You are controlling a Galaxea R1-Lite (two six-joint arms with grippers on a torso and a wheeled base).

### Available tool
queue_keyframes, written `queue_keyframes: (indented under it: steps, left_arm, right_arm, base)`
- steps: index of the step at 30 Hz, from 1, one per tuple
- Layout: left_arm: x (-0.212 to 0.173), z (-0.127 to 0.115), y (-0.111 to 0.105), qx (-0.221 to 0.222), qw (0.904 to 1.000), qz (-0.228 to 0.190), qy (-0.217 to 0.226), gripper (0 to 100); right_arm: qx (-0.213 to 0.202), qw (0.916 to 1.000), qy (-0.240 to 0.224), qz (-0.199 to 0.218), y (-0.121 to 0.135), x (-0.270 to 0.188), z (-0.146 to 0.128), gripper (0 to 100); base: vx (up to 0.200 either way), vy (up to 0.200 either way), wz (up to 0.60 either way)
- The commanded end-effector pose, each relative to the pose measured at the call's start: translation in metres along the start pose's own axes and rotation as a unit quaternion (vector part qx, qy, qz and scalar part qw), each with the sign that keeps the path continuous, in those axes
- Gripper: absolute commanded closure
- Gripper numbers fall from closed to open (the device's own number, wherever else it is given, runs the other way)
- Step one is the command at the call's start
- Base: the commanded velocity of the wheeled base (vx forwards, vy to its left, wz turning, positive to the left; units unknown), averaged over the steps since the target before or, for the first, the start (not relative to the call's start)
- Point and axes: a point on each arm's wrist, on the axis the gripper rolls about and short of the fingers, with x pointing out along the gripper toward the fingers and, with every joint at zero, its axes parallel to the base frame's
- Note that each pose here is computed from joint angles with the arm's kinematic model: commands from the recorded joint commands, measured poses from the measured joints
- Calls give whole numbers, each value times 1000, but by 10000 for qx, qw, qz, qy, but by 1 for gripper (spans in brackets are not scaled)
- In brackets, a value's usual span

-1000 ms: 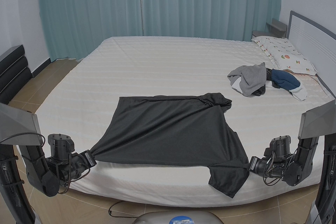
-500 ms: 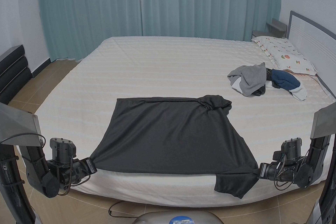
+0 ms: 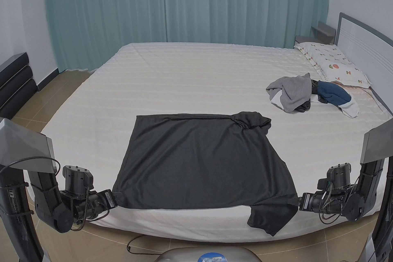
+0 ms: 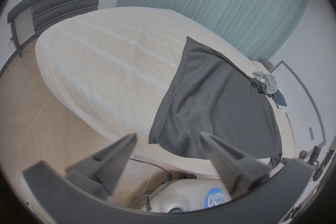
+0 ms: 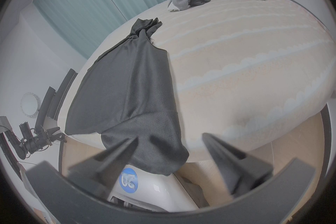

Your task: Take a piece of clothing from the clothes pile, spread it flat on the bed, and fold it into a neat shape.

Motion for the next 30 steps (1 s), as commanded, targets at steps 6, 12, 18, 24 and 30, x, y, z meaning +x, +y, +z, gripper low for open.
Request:
queue_keyframes:
  steps: [6,12,18,24,30]
  left_arm:
    - [0,6,-3,-10,9997,-144,-200,0]
    - [0,13,-7,-232,9982,-302,-472,0]
    - [0,16,-8,-379,9972,-347,-534,0]
    - [-1,18,-8,-389,9970,-358,-573,0]
    - [-1,19,-7,-400,9959,-440,-675,0]
  right_arm:
    - [200,9996,-205,88,1,-1,9,0]
    - [226,9994,-236,108,2,-2,10,0]
    - [272,9974,-610,260,8,-12,24,0]
    - [467,9952,-770,373,12,-14,31,0]
    - [504,9941,-860,429,14,-14,35,0]
  base:
    - [0,0,0]
    - [0,0,0]
    - [0,200,0]
    - [0,200,0]
    - [0,100,0]
